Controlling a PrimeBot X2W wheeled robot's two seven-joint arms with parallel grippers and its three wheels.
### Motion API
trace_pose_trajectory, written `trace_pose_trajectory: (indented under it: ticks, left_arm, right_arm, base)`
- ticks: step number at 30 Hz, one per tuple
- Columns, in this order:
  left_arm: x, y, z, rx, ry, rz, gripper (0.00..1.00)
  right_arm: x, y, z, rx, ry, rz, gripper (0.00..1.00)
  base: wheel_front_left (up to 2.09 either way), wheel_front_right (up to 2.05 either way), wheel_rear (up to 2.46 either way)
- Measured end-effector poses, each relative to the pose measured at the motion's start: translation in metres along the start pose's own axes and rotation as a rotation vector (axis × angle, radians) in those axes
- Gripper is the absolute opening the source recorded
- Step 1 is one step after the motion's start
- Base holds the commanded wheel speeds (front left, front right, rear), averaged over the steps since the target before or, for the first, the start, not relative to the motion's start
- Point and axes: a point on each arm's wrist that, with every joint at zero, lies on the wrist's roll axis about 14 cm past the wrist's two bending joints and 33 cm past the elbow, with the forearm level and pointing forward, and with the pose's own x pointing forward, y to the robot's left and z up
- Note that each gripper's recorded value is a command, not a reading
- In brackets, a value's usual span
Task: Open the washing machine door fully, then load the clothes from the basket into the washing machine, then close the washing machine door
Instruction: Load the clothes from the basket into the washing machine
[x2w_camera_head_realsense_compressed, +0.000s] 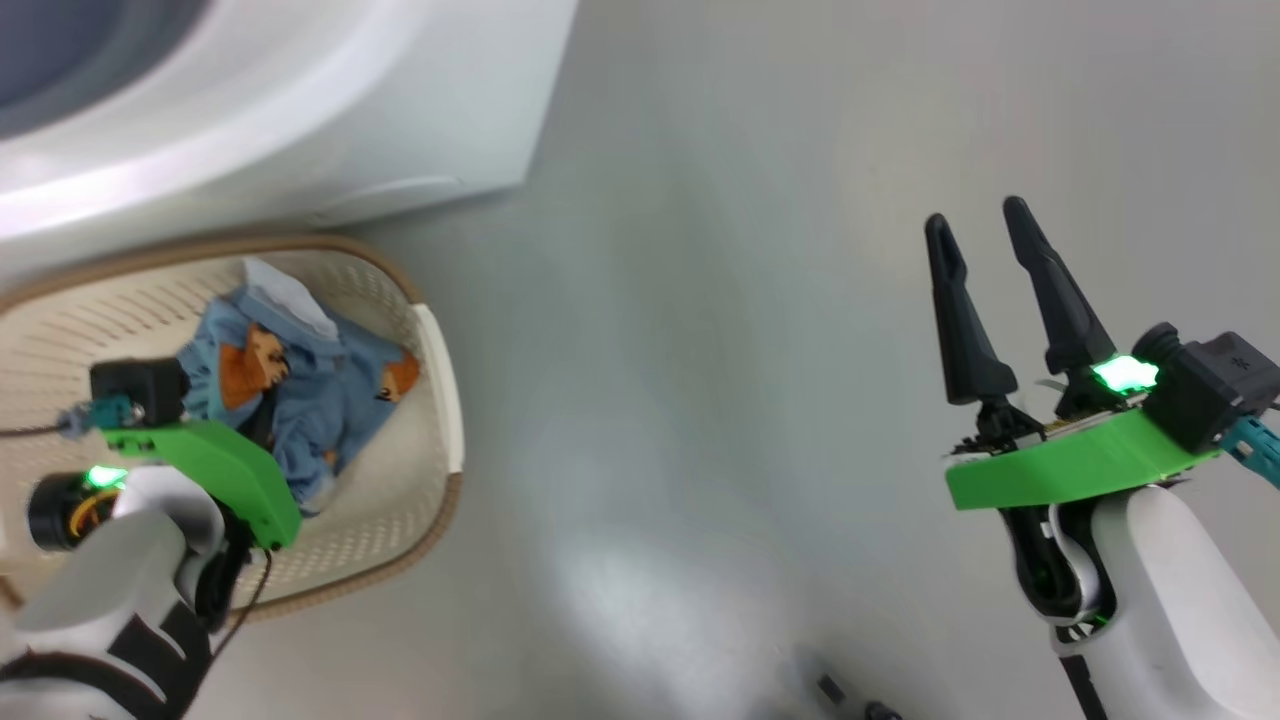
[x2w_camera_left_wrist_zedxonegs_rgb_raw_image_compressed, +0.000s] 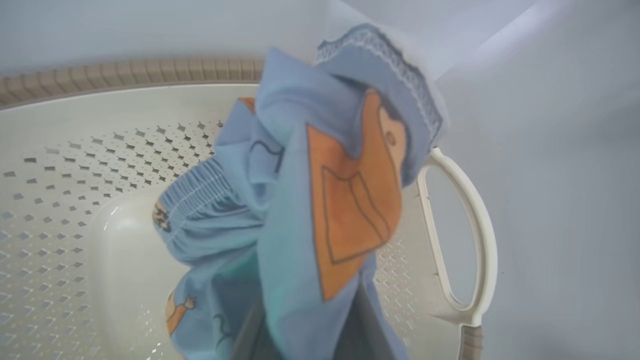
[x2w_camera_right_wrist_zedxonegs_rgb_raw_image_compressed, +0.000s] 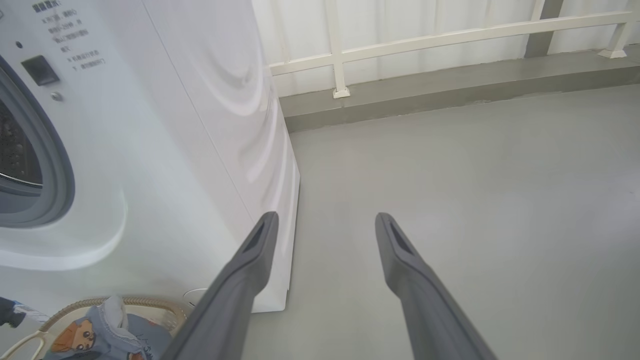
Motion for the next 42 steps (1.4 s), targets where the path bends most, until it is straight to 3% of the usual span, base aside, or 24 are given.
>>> trace_pose_trajectory:
  ticks: [15, 31, 42]
  left_arm:
    - [-0.083, 0.002, 0.084, -0.008, -0.294, 0.037, 0.00]
    - [-0.207, 0.006, 0.126, 0.049, -0.667, 0.151, 0.00]
    - [-0.278, 0.004, 0.126, 0.057, -0.868, 0.228, 0.00]
  right_arm:
    - [-0.029, 0.012, 0.032, 0.002, -0.059, 0.045, 1.00]
    - [-0.070, 0.024, 0.056, 0.009, -0.115, 0.081, 1.00]
    - [-0.084, 0.024, 0.059, 0.006, -0.121, 0.089, 1.00]
  base:
    - [0.00, 0.00, 0.00]
    - [0.00, 0.00, 0.00]
    - [0.00, 0.00, 0.00]
